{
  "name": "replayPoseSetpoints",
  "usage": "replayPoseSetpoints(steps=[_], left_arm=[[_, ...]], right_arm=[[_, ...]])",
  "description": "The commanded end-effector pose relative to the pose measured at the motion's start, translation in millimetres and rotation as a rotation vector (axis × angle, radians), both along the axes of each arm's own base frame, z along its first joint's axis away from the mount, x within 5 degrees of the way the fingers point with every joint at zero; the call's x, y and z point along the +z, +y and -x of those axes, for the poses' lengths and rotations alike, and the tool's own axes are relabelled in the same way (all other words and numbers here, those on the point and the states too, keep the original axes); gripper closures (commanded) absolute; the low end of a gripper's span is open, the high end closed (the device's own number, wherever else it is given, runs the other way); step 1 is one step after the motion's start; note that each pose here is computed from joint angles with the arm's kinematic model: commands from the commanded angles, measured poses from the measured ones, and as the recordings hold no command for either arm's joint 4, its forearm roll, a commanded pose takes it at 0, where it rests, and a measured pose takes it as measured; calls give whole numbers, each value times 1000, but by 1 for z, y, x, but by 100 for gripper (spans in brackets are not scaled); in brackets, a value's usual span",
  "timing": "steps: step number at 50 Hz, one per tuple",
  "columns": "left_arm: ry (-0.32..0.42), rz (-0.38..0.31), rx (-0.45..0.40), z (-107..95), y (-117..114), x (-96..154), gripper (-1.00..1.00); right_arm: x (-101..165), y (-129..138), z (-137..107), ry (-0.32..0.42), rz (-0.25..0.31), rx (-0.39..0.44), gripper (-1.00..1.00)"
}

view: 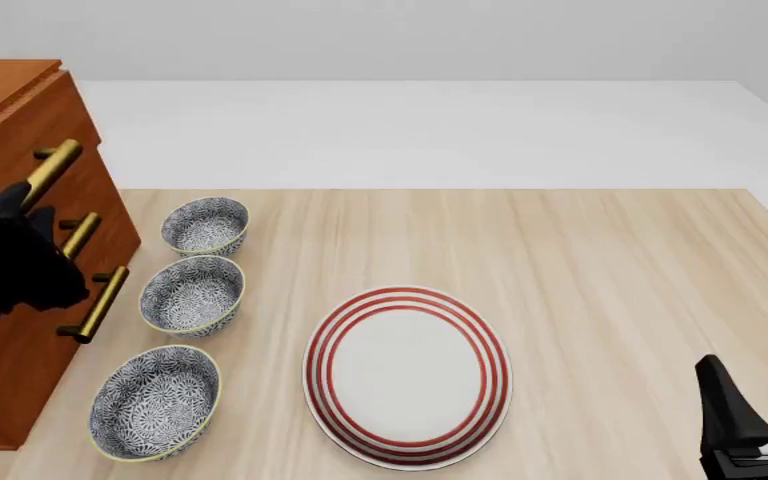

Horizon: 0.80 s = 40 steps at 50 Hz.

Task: Open the top drawer of the cabinet.

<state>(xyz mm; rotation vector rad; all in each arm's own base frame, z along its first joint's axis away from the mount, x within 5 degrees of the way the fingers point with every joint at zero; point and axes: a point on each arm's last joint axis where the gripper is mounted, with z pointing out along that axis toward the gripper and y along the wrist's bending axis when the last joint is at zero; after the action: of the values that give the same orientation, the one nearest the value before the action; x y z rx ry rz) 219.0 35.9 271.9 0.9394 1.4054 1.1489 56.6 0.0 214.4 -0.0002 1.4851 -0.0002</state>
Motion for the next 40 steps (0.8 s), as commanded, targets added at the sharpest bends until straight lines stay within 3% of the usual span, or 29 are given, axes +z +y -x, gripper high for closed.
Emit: replayPoseSetpoints(steps=[1, 18, 40], left_arm=[[-61, -27, 28, 6, 3, 5, 100], [-36, -39, 9, 7, -1, -7, 100], [-35, -35, -14, 15, -7, -2, 100]], right_arm=[[0, 0, 0, 0, 0, 0, -100], [0, 0, 0, 0, 0, 0, -100], [0, 0, 0, 0, 0, 0, -100]])
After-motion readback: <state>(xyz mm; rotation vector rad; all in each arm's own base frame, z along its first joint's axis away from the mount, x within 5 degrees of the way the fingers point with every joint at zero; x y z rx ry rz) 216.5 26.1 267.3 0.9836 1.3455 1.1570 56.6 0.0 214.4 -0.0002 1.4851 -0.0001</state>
